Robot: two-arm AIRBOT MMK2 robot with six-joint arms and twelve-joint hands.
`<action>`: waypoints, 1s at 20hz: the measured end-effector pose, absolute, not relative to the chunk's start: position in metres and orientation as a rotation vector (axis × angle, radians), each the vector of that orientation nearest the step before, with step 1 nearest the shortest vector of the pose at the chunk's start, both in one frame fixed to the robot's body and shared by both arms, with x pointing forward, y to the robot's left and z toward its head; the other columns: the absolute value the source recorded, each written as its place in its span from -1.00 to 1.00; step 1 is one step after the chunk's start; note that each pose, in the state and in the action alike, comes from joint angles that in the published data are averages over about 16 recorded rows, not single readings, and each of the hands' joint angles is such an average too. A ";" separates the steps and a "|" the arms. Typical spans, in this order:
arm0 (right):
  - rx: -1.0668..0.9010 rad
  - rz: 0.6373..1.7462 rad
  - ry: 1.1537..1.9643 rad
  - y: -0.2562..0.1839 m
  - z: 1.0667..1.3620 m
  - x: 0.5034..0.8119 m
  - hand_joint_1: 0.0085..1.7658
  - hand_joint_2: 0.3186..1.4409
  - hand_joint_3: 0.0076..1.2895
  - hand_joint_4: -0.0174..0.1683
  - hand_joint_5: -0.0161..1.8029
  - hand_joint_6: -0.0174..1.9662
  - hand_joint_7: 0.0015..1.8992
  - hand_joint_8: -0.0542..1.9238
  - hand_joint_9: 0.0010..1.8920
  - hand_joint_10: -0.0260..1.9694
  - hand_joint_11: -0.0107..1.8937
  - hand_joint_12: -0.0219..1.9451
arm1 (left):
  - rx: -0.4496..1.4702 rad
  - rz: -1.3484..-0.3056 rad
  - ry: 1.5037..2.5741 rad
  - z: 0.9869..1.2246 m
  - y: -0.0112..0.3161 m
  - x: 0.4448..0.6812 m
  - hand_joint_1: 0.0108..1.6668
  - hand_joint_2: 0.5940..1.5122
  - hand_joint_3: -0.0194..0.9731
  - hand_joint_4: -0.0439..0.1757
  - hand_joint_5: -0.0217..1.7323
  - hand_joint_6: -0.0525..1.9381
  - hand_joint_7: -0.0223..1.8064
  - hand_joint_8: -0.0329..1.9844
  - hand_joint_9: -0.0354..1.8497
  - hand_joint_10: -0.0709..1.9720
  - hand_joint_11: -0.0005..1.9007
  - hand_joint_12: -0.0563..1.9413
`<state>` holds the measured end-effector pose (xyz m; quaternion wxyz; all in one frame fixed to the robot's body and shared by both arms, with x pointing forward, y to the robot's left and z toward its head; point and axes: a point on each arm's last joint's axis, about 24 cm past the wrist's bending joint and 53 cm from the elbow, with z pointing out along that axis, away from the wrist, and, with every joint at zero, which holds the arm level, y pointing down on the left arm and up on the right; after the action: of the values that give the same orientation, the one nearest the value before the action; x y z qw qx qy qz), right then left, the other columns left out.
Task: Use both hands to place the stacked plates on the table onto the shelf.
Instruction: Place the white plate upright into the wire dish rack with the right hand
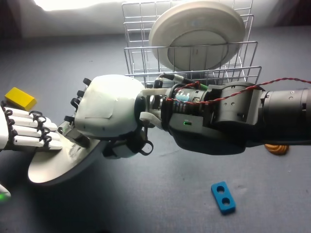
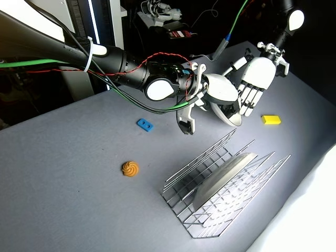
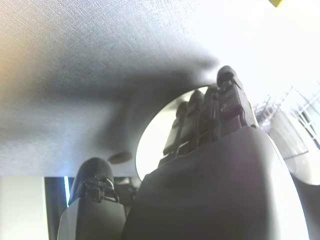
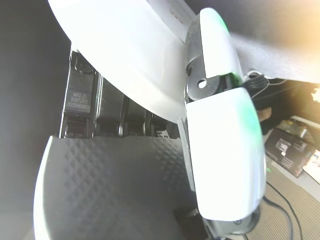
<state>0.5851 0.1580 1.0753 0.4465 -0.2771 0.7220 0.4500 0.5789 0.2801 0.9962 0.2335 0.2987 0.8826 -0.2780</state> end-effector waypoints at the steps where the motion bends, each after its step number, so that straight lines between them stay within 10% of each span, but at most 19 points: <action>1: -0.685 1.117 1.784 0.158 1.076 0.585 0.30 0.32 -1.00 -0.89 -0.20 -0.24 -0.08 -0.49 0.04 -0.37 -0.29 0.30 | 0.820 -0.764 2.421 0.997 0.280 0.580 -0.99 0.18 -0.92 -0.65 -0.97 -0.96 -0.97 -0.98 -0.99 -0.97 -0.98 -0.93; 11: -0.678 1.126 1.771 0.157 1.079 0.585 0.34 0.25 -0.99 -0.91 -0.18 0.00 -0.07 -0.01 0.04 0.07 -0.16 0.35 | 0.780 -0.775 2.331 1.029 0.273 0.608 -0.99 0.18 -0.93 -0.61 -0.96 -0.94 -0.95 -0.97 -0.96 -0.94 -0.98 -0.93; 20: -0.677 1.119 1.770 0.145 1.087 0.584 0.36 0.25 -0.99 -0.87 -0.15 -0.02 -0.06 0.09 0.04 -0.02 -0.16 0.33 | 0.708 -0.792 2.211 1.079 0.272 0.641 -0.99 0.19 -0.93 -0.59 -0.95 -0.92 -0.94 -0.97 -0.94 -0.92 -0.98 -0.93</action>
<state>0.5837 0.1446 1.0868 0.4531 -0.2744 0.7169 0.4532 0.6406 0.2717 1.0791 0.3375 0.2717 0.8485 -0.3038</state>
